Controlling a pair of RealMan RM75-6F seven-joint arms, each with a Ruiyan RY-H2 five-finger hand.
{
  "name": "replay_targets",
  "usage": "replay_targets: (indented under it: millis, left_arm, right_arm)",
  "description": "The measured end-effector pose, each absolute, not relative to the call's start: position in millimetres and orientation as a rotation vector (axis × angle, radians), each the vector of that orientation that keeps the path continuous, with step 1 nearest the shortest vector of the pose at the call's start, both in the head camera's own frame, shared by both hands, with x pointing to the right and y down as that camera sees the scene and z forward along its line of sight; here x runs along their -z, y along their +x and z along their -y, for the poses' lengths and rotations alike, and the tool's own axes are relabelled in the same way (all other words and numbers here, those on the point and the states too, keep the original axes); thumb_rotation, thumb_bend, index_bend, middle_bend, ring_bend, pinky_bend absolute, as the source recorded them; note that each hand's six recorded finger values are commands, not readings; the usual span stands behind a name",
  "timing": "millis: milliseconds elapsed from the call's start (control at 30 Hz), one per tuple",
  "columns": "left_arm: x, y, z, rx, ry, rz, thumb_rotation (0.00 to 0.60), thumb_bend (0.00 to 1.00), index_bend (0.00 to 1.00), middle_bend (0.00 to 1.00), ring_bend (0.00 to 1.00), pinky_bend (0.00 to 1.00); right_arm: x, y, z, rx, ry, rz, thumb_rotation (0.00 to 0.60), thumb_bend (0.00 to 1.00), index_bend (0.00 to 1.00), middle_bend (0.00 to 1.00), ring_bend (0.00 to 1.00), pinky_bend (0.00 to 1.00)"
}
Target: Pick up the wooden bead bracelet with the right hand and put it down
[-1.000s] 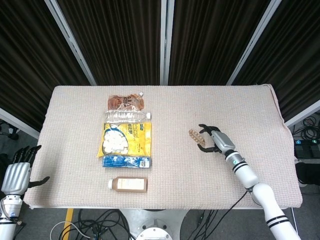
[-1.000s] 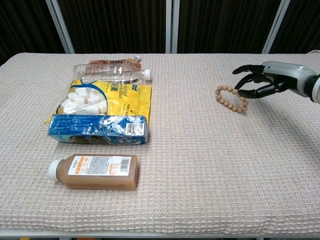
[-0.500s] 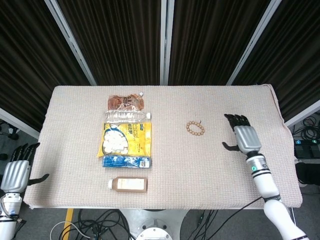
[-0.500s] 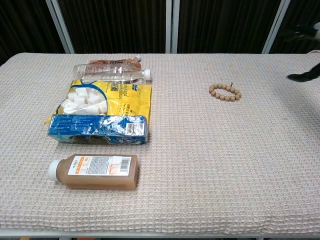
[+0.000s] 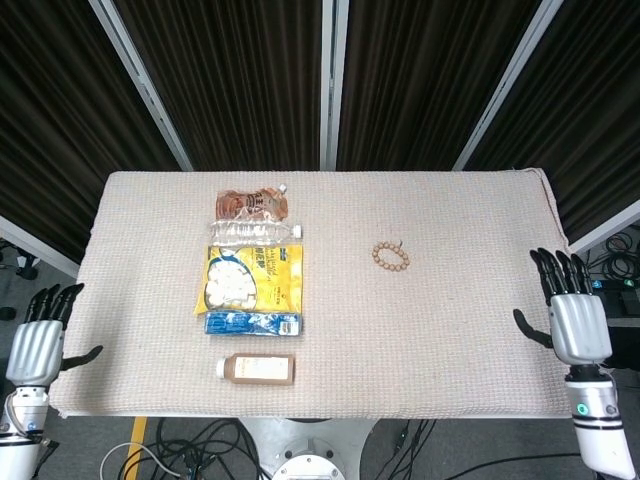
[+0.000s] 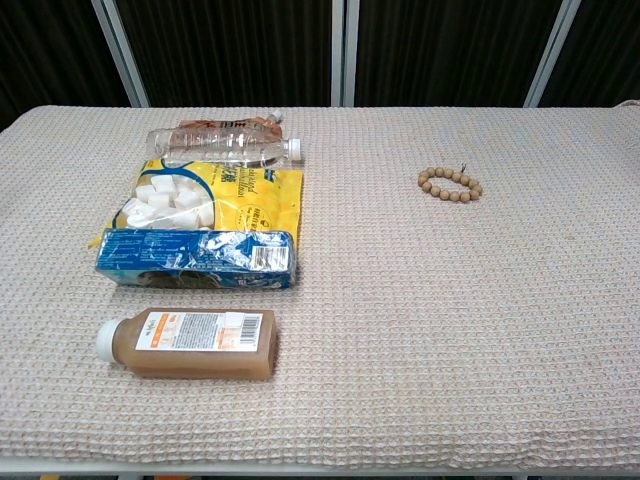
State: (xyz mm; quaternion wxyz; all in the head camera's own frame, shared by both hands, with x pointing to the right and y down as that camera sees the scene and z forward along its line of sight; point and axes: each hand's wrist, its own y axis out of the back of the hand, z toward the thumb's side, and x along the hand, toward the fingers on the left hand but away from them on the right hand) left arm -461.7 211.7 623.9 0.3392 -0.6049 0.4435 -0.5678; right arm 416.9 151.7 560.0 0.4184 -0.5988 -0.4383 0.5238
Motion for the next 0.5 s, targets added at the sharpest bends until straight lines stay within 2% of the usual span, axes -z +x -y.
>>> replay_targets:
  millis: [233, 500]
  left_arm:
    - [-621.4, -463.4, -216.1, 1.485, -1.567, -1.169, 0.6, 0.0, 0.1, 0.13, 0.03, 0.06]
    - [-620.5, -464.0, -219.8, 1.48, -1.561, -1.18, 0.6, 0.0, 0.1, 0.13, 0.03, 0.06]
  right_arm:
    - [-557.5, 414.9, -191.1, -1.247, -1.498, 0.957, 0.559, 0.21, 0.0, 0.07, 0.0, 0.0]
    - [-568.5, 423.7, -205.3, -1.311, -1.62, 1.014, 0.56, 0.21, 0.0, 0.06, 0.0, 0.0]
